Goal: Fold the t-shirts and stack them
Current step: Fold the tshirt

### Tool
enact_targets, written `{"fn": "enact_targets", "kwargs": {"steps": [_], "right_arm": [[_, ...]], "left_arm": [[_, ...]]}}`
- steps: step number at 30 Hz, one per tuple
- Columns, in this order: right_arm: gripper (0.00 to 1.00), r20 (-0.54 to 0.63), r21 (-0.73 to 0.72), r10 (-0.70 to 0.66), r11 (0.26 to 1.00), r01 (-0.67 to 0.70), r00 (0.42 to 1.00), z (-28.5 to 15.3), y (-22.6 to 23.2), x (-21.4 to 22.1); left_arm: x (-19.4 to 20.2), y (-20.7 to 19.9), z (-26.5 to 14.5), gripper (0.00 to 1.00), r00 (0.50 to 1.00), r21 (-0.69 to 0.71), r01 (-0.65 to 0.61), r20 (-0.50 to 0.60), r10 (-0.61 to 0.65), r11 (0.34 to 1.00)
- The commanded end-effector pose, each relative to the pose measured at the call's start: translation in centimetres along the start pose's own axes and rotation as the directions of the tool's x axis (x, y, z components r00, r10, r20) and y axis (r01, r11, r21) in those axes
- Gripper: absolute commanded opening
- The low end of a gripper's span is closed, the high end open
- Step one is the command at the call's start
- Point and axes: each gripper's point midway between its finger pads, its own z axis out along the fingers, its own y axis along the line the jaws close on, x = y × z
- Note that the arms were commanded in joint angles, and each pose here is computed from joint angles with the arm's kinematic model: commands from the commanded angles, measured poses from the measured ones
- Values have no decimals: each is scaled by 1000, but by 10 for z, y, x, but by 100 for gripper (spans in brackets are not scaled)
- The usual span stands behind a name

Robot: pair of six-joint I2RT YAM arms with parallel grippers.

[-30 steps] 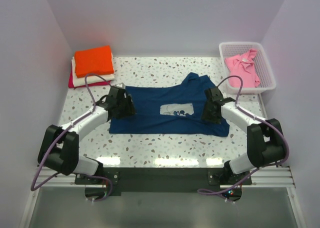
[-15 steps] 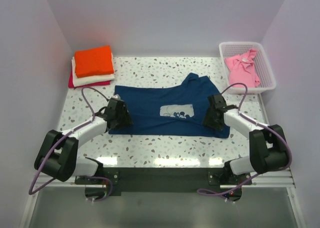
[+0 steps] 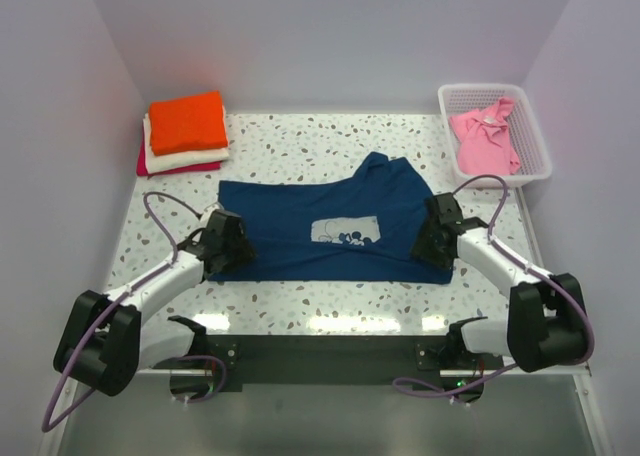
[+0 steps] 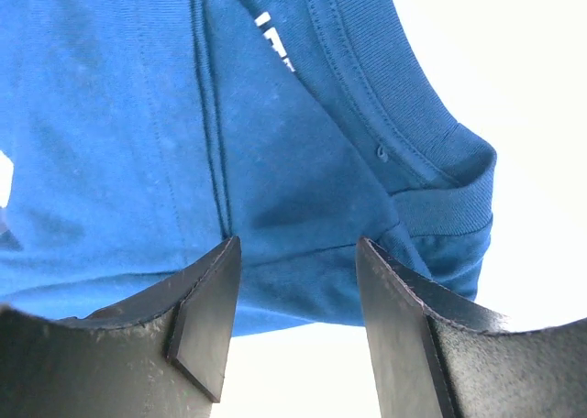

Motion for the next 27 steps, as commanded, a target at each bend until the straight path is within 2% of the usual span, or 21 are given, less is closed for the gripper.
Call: {"fn": "enact_targets", "kwargs": {"steps": [1, 7, 11, 25, 27], "right_arm": [[57, 11, -54, -4, 999, 5, 1000, -10, 6, -4], [54, 67, -120, -23, 992, 31, 998, -22, 27, -25], [46, 42, -106, -34, 994, 39, 999, -13, 31, -23], [46, -4, -115, -75, 991, 74, 997, 8, 52, -3], [44, -9, -116, -74, 991, 73, 997, 9, 54, -2]], "left_arm": [[15, 26, -1, 57, 999, -88, -22, -40, 18, 996], [4, 11, -4, 57, 999, -38, -47, -17, 47, 998], [-4, 4, -6, 57, 998, -26, -64, -2, 64, 998], [-2, 4, -2, 57, 996, -31, -85, -19, 84, 996], [-2, 4, -2, 57, 996, -30, -84, -18, 84, 996]]}}
